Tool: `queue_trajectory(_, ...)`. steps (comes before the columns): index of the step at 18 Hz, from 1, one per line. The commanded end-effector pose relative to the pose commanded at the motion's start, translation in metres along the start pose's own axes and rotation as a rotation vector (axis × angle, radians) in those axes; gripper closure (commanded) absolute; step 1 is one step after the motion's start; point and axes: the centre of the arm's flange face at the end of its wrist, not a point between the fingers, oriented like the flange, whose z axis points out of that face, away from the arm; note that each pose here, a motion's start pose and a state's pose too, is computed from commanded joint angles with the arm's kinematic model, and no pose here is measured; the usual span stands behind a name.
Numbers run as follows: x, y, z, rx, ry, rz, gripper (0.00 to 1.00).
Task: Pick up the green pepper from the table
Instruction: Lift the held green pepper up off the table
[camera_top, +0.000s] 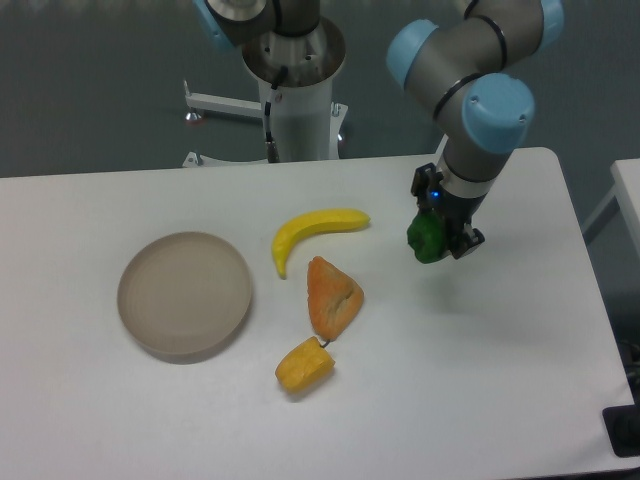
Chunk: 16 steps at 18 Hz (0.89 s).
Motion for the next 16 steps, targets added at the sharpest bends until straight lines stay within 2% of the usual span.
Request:
queue_trajectory(5,-0.014,-0.018,0.004,0.003,-0.008,0.019,0.79)
queue_trajectory(16,-0.009,-0.016,0.018,-0.011,0.008,0.062,0.78)
